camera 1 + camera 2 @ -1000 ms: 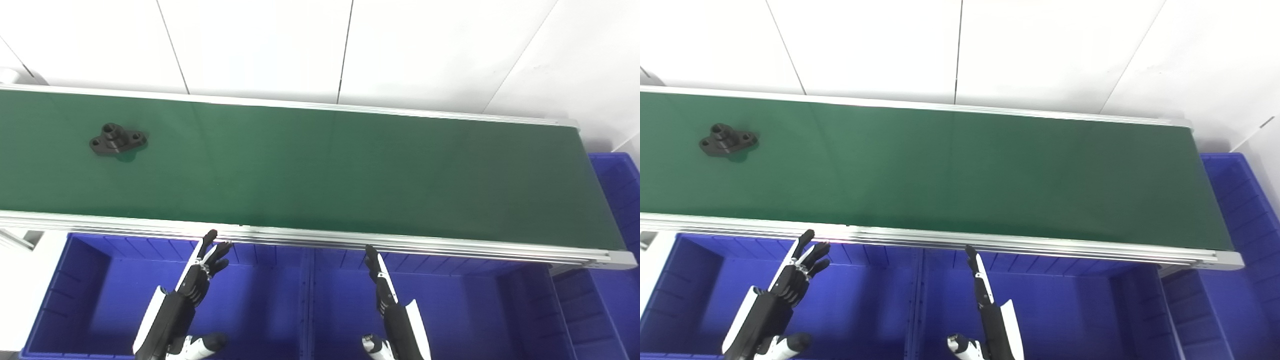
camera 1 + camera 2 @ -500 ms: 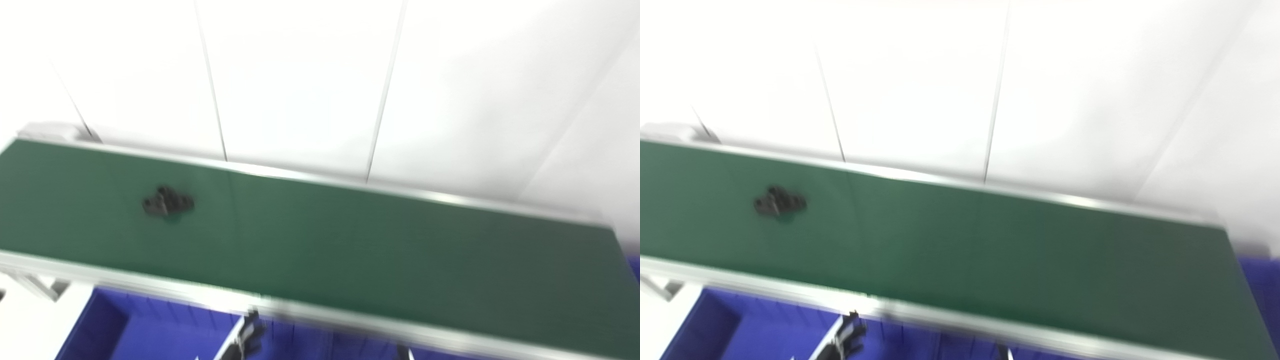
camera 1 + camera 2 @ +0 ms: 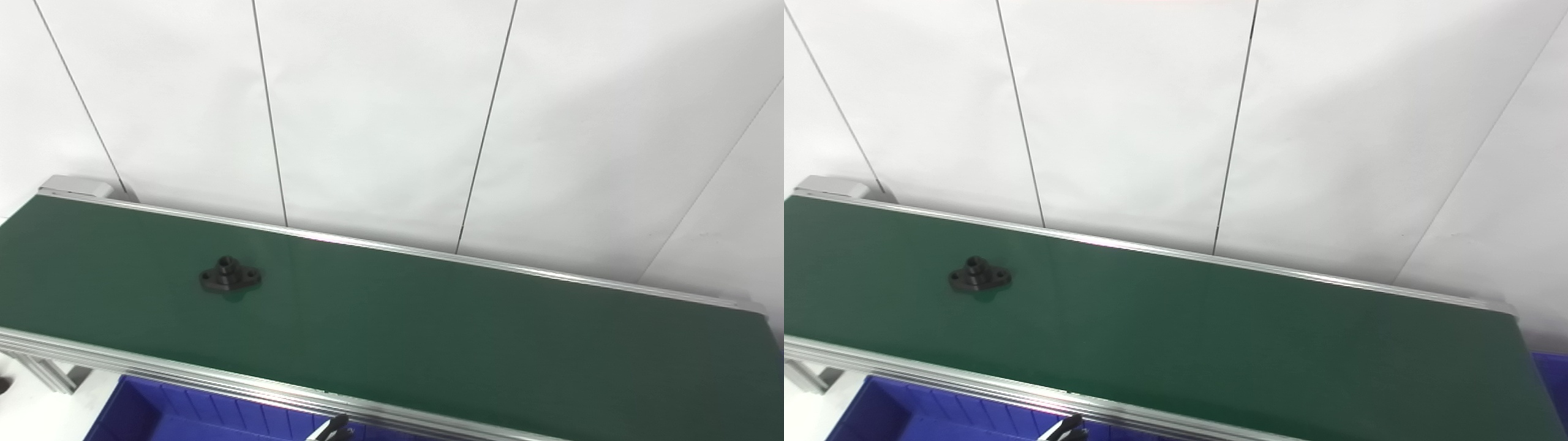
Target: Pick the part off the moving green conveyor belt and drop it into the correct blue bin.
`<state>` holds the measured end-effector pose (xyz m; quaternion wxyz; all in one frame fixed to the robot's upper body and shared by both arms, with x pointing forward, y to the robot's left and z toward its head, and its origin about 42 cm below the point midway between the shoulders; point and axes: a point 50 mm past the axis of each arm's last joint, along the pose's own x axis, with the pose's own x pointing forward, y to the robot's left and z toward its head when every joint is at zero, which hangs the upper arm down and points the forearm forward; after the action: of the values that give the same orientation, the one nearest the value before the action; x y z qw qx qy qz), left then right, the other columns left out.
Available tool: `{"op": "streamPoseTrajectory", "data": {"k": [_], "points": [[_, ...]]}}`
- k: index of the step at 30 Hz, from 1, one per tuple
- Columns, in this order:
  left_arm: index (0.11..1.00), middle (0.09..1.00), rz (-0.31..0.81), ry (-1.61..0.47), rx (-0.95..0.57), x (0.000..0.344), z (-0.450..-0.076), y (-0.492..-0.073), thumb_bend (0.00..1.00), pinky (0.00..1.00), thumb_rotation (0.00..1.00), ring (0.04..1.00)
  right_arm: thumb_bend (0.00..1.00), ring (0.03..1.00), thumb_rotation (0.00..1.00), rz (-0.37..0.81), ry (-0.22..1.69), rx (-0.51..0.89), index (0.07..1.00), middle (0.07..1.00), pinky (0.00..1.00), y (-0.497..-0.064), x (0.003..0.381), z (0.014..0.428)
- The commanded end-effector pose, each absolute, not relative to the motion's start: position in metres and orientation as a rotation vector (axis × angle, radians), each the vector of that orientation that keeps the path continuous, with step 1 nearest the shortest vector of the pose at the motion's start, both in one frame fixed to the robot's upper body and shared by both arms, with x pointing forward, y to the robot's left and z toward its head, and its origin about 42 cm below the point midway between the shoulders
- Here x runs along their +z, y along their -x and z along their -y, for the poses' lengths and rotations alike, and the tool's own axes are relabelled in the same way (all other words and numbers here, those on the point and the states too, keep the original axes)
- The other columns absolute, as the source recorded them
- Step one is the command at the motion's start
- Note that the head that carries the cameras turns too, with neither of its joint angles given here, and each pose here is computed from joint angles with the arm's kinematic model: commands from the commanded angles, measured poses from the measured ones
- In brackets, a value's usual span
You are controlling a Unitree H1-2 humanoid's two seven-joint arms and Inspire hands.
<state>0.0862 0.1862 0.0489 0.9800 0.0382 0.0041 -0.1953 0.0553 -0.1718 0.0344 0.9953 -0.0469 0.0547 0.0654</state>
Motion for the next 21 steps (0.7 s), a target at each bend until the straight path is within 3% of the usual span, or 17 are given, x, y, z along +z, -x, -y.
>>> {"op": "streamPoseTrajectory", "data": {"k": [1,21], "points": [[0.923,0.9,0.057,-0.079,-0.384,0.061,-0.187,-0.084,0.87,0.85,0.69,0.904,1.0,1.0,1.0,-0.033,0.07,0.132,1.0,1.0,1.0,-0.054,0.048,0.172],[0.935,0.912,0.09,-0.064,-0.395,0.077,-0.176,-0.088,0.84,0.81,0.66,0.92,0.98,0.987,1.0,0.056,0.081,0.112,1.0,1.0,1.0,-0.058,0.077,0.183]]}}
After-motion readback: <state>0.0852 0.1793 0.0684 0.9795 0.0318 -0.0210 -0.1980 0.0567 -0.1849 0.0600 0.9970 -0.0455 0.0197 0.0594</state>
